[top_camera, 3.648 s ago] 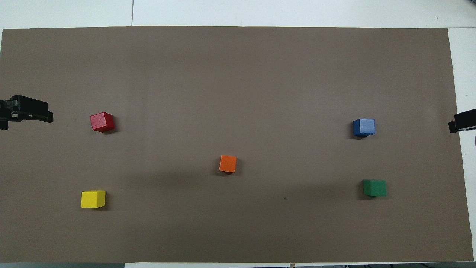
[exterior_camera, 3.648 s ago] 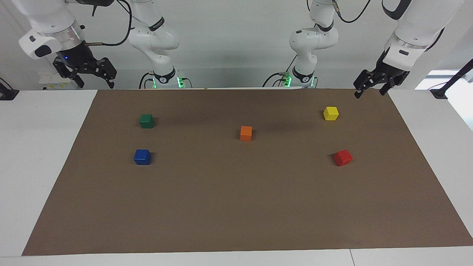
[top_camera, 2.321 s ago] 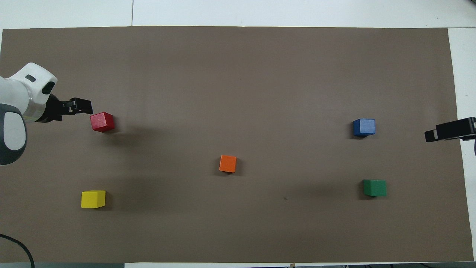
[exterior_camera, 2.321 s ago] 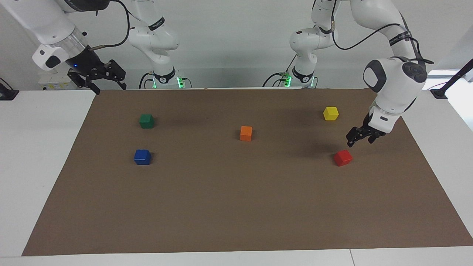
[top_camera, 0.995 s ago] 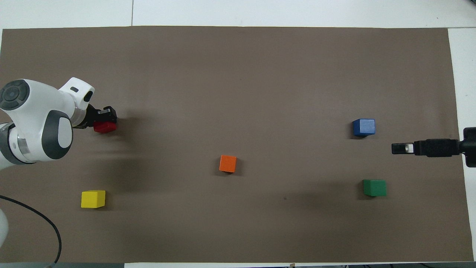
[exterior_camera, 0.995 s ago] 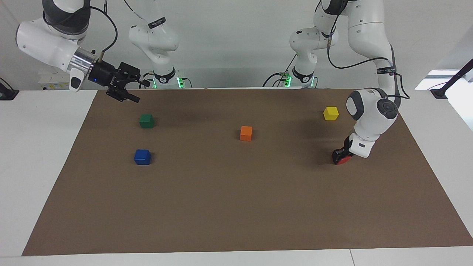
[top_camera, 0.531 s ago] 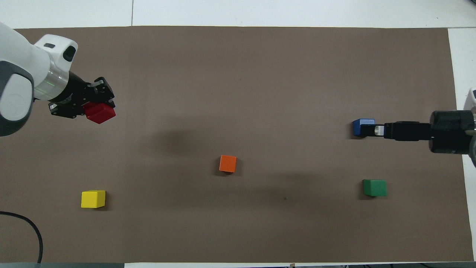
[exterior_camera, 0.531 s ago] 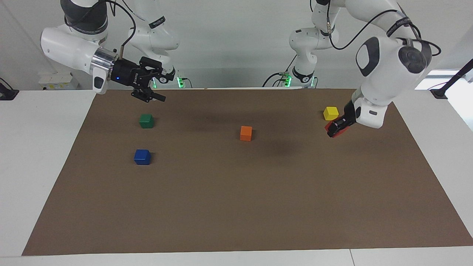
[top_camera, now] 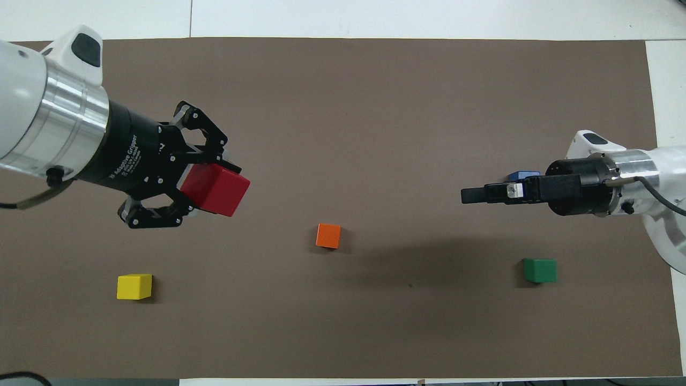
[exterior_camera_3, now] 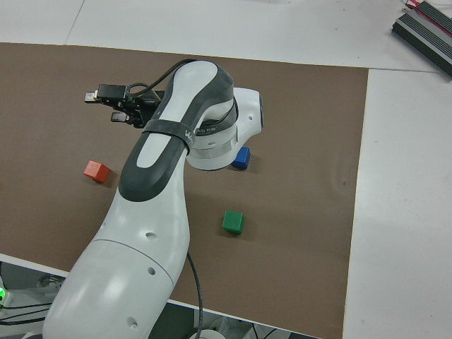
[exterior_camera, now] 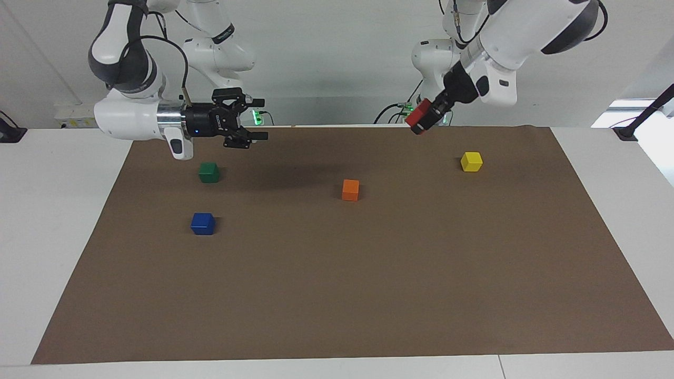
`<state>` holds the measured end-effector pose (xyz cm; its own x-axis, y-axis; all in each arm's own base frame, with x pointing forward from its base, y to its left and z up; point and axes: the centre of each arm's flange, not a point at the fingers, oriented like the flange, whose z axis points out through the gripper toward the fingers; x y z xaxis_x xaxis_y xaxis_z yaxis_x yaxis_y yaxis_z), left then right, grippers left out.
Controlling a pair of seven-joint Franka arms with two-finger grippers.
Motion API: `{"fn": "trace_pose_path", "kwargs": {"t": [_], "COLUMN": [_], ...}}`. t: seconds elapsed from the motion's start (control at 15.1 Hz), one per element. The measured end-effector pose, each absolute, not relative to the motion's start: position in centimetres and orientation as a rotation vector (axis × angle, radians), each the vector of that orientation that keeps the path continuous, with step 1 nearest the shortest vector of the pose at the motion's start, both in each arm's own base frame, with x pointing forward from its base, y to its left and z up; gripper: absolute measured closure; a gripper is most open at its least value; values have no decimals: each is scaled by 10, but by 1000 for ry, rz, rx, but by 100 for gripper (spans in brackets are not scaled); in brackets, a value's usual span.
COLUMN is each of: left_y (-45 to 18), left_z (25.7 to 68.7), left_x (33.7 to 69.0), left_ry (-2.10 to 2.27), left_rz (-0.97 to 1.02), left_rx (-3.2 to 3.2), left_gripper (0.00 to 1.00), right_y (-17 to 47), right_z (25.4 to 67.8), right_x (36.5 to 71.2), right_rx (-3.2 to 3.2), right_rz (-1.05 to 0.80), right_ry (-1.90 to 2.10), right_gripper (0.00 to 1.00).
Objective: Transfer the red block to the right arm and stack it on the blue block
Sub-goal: 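Lift the red cube with the left gripper while the right gripper approaches, then close the right gripper on the red cube held by the left gripper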
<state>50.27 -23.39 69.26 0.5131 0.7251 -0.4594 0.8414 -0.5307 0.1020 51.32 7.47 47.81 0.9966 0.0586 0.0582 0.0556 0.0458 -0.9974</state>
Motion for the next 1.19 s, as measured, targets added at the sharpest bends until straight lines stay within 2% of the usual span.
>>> {"fn": "trace_pose_path", "kwargs": {"t": [0.2, 0.46, 0.73, 0.99, 1.19], "left_y": [-290, -350, -355, -351, -350], "left_z": [715, 680, 637, 630, 628], "left_x": [463, 447, 426, 414, 411], "left_ry": [1426, 1662, 1757, 1775, 1782], "left_rz": [-550, -528, -485, -440, -435], "left_rx": [2354, 2098, 2042, 2010, 2010], "left_gripper": [45, 45, 45, 45, 45], "right_y": [83, 106, 150, 175, 202], "right_z": [424, 375, 339, 309, 305], "right_x": [510, 511, 490, 476, 472], "right_rx": [-1328, -1075, -956, -808, -742], "right_rz": [35, 26, 20, 23, 10], "right_ry": [-72, -20, -60, -57, -39], "right_gripper": [0, 0, 0, 0, 0]}}
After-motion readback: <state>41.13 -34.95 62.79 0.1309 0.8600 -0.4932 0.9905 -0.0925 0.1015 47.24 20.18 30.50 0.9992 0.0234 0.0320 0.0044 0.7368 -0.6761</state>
